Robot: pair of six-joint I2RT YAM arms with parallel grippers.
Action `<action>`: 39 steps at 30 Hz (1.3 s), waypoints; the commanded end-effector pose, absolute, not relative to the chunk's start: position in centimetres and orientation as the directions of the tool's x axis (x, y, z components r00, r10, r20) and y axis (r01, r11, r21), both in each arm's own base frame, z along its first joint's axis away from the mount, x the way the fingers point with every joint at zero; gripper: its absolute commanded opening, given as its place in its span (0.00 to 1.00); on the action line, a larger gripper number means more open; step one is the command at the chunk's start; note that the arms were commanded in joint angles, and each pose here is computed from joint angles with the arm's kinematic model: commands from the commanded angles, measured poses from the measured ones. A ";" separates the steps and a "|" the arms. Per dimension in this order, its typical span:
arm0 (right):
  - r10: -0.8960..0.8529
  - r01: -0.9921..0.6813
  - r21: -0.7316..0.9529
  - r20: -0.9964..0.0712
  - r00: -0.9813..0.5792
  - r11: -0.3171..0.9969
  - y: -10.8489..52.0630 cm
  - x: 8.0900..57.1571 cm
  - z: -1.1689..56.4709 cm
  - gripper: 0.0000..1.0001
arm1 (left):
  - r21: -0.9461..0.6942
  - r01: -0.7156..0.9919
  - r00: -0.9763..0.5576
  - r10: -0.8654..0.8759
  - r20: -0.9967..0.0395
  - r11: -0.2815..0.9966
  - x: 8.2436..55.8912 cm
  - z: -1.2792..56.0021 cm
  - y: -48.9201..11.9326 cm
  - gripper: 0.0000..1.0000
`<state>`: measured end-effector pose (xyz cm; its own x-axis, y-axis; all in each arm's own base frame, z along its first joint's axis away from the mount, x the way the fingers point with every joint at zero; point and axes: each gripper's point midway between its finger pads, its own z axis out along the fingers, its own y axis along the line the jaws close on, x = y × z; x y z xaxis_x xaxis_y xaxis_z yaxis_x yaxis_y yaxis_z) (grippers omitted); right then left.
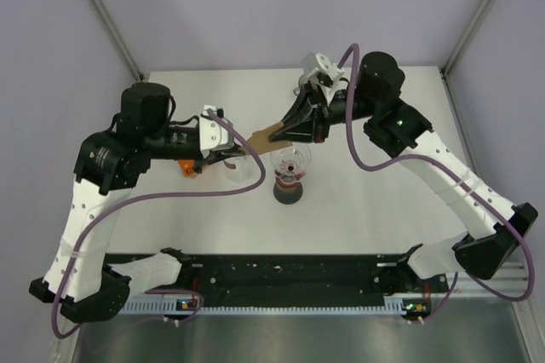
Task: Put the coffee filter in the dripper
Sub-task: Place the coffee filter in the coffee dripper.
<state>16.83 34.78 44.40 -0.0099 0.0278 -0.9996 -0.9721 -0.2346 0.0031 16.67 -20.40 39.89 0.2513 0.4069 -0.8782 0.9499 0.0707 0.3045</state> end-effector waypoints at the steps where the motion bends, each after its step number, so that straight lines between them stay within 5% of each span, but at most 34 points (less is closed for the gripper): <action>1: 0.090 -0.939 -0.110 -0.992 0.085 -0.326 33.1 13.7 46.8 0.00 | 0.332 0.935 0.262 0.389 -0.883 0.123 17.3 41.6 -20.4 0.00; 3: 0.103 -0.959 -0.140 -0.988 0.117 -0.247 32.8 14.3 46.9 0.00 | 0.315 0.933 0.239 0.352 -0.905 0.176 17.9 42.4 -20.7 0.03; 6: 0.126 -0.985 -0.156 -0.981 0.146 -0.071 32.1 16.2 47.7 0.00 | 0.324 0.904 0.251 0.269 -0.930 0.279 18.7 44.5 -20.5 0.38; 11: 0.316 -0.965 -0.227 -0.913 0.257 0.129 29.5 16.0 51.5 0.00 | 0.408 0.844 0.367 0.182 -0.912 0.349 18.7 46.6 -20.2 0.63; 19: 0.657 -0.952 -0.209 -0.689 0.305 0.223 24.6 12.7 56.3 0.00 | 0.261 0.885 0.297 -0.035 -0.954 0.386 18.7 50.4 -21.5 0.64; 24: 0.767 -0.955 -0.204 -0.570 0.295 0.216 23.4 12.1 57.1 0.00 | 0.181 0.949 0.221 -0.135 -0.966 0.256 17.2 50.6 -23.2 0.63; 39: 0.814 -0.953 -0.281 -0.522 0.254 0.118 26.7 12.6 58.6 0.00 | 0.136 0.984 0.162 -0.241 -0.957 0.119 14.9 54.5 -24.9 0.65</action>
<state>14.52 27.52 56.27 0.2454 0.7651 -0.5953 -0.9664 0.1446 -0.2125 17.33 -25.27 51.79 0.1007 -0.1814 -0.9782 0.9828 0.1712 0.0695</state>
